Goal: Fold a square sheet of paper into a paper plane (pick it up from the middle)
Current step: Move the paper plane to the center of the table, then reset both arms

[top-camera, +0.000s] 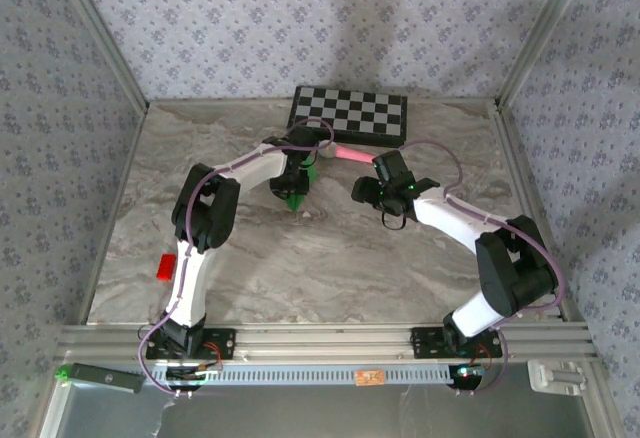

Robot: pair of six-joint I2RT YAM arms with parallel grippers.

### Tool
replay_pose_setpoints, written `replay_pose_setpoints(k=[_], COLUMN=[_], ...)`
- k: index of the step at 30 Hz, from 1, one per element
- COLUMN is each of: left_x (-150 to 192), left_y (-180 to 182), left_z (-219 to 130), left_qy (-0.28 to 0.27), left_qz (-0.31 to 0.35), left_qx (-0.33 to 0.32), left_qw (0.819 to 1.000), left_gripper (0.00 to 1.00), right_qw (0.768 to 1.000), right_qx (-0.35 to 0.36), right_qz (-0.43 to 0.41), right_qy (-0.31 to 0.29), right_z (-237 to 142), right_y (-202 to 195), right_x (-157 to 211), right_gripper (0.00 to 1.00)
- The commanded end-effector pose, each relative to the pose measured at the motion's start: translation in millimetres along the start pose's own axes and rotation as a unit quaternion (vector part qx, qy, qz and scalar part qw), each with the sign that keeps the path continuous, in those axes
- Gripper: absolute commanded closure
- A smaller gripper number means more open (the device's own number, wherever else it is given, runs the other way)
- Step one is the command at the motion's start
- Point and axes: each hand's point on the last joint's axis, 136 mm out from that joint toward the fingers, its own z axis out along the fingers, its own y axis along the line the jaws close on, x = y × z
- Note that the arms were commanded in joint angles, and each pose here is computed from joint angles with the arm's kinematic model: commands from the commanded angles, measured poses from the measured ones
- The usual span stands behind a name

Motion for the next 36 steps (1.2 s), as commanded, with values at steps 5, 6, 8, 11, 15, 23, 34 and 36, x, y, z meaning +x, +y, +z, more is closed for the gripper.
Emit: replay_pose_setpoints(k=[5, 6, 8, 11, 15, 23, 34, 36], left_x=[-17, -18, -20, -21, -24, -49, -11, 7], left_y=[-1, 0, 1, 4, 8, 60, 235, 263], left_z=[-52, -57, -65, -74, -91, -176, -212, -203], left_qy=[-0.049, -0.054, -0.062, -0.071, -0.089, -0.214, -0.382, -0.393], left_qz=[-0.021, -0.023, -0.026, -0.031, -0.034, -0.076, -0.216, -0.247], left_qx=[0.020, 0.022, 0.025, 0.027, 0.028, 0.018, -0.131, -0.151], left_qw=[0.998, 0.998, 0.997, 0.997, 0.995, 0.974, 0.889, 0.873], left_gripper=[0.56, 0.55, 0.54, 0.52, 0.50, 0.39, 0.00, 0.00], right_qw=[1.000, 1.000, 1.000, 1.000, 1.000, 0.987, 0.937, 0.929], right_qx=[-0.001, -0.001, 0.000, 0.002, 0.003, 0.056, 0.214, 0.239], right_qz=[0.004, 0.004, 0.004, 0.005, -0.002, -0.074, -0.085, -0.060], right_qy=[-0.009, -0.010, -0.012, -0.018, -0.031, -0.128, -0.263, -0.276], right_z=[-3, -4, -5, -8, -16, -67, -122, -122], right_y=[4, 4, 4, 3, 5, 4, -80, -108], right_x=[-10, -10, -11, -14, -23, -76, -128, -126], right_gripper=[0.25, 0.25, 0.25, 0.25, 0.25, 0.04, 0.00, 0.00])
